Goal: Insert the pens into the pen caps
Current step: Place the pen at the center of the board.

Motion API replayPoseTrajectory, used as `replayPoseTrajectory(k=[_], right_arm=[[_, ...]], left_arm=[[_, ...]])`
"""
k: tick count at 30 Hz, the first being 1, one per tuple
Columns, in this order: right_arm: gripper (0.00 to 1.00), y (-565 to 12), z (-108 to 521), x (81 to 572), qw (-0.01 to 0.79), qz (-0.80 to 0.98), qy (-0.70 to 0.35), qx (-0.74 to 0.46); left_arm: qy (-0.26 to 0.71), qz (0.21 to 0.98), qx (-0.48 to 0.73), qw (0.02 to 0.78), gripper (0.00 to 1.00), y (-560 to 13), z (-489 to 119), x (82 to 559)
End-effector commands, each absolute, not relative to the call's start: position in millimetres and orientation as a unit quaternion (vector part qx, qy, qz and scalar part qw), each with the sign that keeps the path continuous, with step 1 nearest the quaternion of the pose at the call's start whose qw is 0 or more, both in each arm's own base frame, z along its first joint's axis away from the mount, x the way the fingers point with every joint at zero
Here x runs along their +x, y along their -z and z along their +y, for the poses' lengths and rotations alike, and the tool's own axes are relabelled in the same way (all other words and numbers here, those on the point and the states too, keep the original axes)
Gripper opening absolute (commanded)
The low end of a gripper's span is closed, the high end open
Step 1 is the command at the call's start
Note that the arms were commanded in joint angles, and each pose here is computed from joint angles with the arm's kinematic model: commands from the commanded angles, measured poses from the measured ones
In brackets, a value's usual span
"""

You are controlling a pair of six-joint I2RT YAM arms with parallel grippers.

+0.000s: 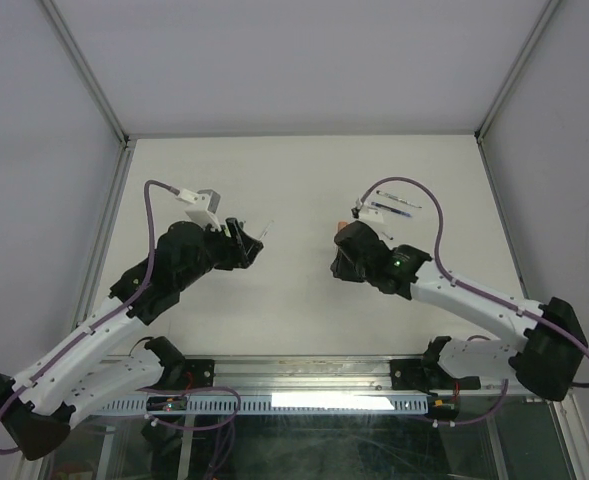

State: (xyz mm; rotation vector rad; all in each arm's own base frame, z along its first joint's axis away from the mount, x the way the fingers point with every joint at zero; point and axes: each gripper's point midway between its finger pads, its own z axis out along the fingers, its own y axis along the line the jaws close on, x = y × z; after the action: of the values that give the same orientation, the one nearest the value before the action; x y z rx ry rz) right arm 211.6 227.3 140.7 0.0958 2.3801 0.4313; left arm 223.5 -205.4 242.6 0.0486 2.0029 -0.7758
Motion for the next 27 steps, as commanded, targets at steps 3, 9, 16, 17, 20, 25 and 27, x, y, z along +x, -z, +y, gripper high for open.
replayPoseTrajectory(k=[3, 9, 16, 17, 20, 25, 27], right_arm=[[0.0, -101, 222, 213, 0.257, 0.96, -0.112, -0.02], [0.0, -70, 220, 227, 0.22, 0.971, -0.086, -0.022], [0.02, -44, 221, 231, 0.176, 0.981, -0.067, -0.047], [0.03, -40, 221, 230, 0.169, 0.982, -0.065, -0.05], [0.04, -34, 214, 235, 0.16, 0.985, -0.055, -0.039], [0.05, -25, 206, 234, 0.145, 0.988, -0.039, -0.029], [0.06, -23, 202, 235, 0.143, 0.989, -0.029, -0.024]], left_arm=[[0.263, 0.835, 0.042, 0.482, 0.67, -241, -182, 223], [0.222, 0.844, 0.038, 0.487, 0.68, -230, -165, 222], [0.222, 0.842, 0.04, 0.489, 0.68, -230, -163, 221], [0.222, 0.842, 0.04, 0.49, 0.68, -230, -164, 221], [0.222, 0.841, 0.039, 0.492, 0.68, -230, -163, 222], [0.223, 0.841, 0.039, 0.492, 0.69, -229, -163, 222], [0.223, 0.841, 0.04, 0.492, 0.69, -229, -164, 221]])
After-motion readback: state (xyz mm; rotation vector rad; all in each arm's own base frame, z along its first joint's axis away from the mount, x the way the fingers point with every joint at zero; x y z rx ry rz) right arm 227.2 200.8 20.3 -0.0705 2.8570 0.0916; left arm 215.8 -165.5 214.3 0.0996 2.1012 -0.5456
